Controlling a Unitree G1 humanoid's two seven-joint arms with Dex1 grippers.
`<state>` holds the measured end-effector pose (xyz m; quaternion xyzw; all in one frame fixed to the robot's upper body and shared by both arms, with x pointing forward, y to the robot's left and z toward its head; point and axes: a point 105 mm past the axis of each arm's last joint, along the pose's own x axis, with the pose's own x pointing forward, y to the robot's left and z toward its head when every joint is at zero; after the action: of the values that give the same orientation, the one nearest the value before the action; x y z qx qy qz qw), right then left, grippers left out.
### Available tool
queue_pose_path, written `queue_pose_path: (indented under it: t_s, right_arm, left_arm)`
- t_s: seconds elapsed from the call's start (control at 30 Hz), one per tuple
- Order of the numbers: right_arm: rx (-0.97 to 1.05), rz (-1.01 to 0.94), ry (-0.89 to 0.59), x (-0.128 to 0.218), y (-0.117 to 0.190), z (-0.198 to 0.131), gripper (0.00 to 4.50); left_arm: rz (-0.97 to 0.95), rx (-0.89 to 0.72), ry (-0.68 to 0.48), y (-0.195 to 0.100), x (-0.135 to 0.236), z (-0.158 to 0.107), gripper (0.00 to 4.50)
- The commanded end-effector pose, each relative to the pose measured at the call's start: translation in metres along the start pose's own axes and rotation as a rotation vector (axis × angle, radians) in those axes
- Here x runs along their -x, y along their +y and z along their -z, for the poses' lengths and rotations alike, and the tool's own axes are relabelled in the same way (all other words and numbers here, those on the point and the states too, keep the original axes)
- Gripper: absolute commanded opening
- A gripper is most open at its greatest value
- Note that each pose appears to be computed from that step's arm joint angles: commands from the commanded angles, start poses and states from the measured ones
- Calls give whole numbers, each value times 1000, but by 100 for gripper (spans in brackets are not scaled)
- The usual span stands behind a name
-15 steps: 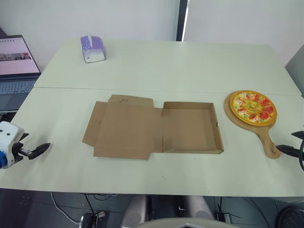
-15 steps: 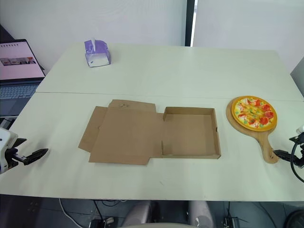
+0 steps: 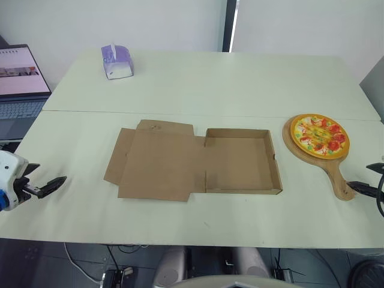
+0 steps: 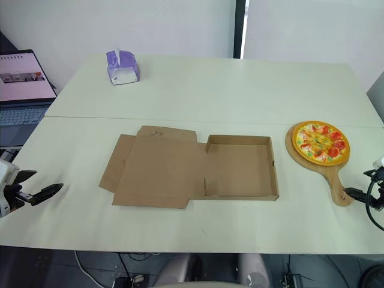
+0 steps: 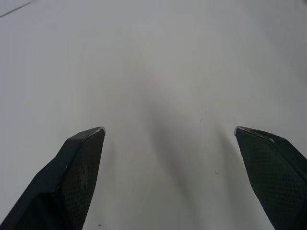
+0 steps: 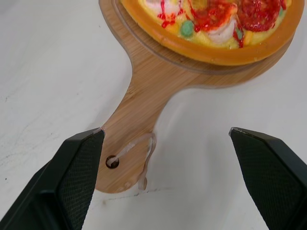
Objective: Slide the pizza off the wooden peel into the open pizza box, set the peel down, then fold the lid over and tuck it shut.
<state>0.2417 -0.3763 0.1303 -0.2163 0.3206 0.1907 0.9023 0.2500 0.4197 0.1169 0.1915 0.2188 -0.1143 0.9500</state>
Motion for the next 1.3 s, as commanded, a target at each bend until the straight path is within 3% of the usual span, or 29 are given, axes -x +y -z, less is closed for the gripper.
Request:
queue_pose_path:
  t_s: [0.03, 0.5, 0.77, 0.9, 1.0, 1.3]
  right_arm:
    - [3, 32, -23, 7, -8, -7, 448]
    - [-45, 20, -36, 7, -8, -5, 448]
    - [-51, 59, -83, 7, -13, -10, 448]
    - [-49, 70, -125, 9, -10, -17, 448]
    - [-66, 57, -152, 12, 0, -23, 448]
    - [-130, 84, -194, 20, 28, -35, 448]
  left_arm:
    - [0, 3, -57, 4, 6, -12, 450]
    - [75, 64, -93, -1, 9, -22, 450]
    - [241, 0, -224, -24, 8, -74, 450]
    - [425, -89, -314, -71, -3, -106, 450]
    - [608, -184, -413, -120, -12, -147, 450]
    - [1124, -356, -561, -224, 6, -192, 450]
